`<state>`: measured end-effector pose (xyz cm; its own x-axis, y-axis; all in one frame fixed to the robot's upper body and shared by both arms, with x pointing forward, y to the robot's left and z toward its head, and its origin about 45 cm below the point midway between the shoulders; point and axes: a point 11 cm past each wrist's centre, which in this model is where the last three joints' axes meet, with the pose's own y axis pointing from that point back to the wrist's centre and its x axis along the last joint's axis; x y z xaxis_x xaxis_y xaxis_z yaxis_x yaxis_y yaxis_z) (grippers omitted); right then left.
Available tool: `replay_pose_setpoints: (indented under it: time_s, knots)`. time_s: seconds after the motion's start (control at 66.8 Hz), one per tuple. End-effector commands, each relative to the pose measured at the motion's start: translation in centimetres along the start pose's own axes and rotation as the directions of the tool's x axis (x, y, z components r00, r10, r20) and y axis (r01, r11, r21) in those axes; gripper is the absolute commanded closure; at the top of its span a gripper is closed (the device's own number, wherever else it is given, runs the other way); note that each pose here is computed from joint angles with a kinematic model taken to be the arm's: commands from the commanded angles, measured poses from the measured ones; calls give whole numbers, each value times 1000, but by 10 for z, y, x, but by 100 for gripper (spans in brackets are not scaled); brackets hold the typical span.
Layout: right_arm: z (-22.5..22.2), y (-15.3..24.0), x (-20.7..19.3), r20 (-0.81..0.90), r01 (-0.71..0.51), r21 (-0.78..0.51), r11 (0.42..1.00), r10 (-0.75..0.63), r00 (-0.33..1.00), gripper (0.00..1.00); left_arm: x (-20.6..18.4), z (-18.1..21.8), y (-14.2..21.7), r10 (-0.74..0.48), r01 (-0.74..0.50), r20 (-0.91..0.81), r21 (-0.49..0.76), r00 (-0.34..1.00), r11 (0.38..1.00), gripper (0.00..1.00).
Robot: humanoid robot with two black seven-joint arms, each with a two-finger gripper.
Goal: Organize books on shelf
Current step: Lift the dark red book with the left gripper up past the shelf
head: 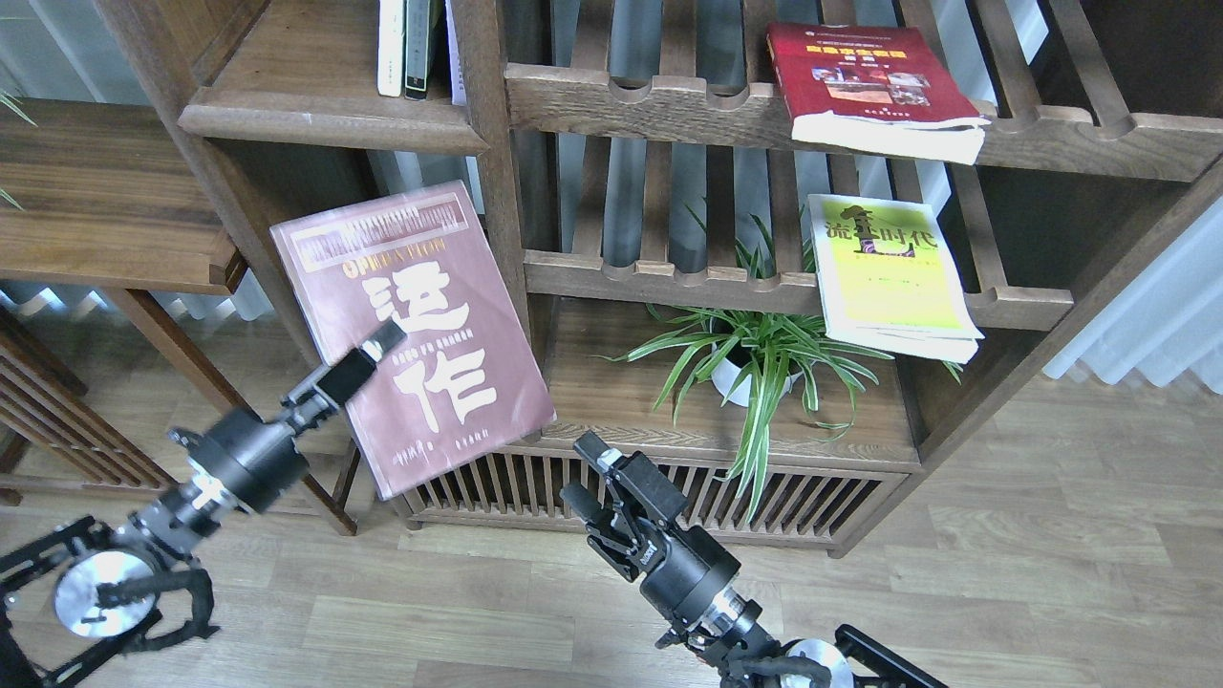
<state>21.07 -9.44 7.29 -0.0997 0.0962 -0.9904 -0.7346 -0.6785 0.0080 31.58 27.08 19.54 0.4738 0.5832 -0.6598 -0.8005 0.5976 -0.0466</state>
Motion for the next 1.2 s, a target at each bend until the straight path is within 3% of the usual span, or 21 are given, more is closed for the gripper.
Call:
replay_pose_setpoints:
  time_s: [0.0,0.3,0.494,0.929,1.184]
  knots:
    - [-1,1,1,-11,-4,-2,1000,4,1000,2,0,23,-1,-10,13,104,-29,995,999,97]
    - [-2,3,6,-15,-20,1,1000,20,1000,2,-3,89,-1,10,37,279,-163,960,986,100]
    - [-11,7,11,-50,-42,16,999,43,998,2,-2,124,5,50,24,300,-238,953,971,100]
    - [-15,8,13,-59,-48,24,999,49,997,2,-11,89,-36,34,19,150,-334,988,942,100]
    - [-14,12,18,-53,-62,29,998,64,997,2,-7,91,-44,69,-9,138,-394,988,919,100]
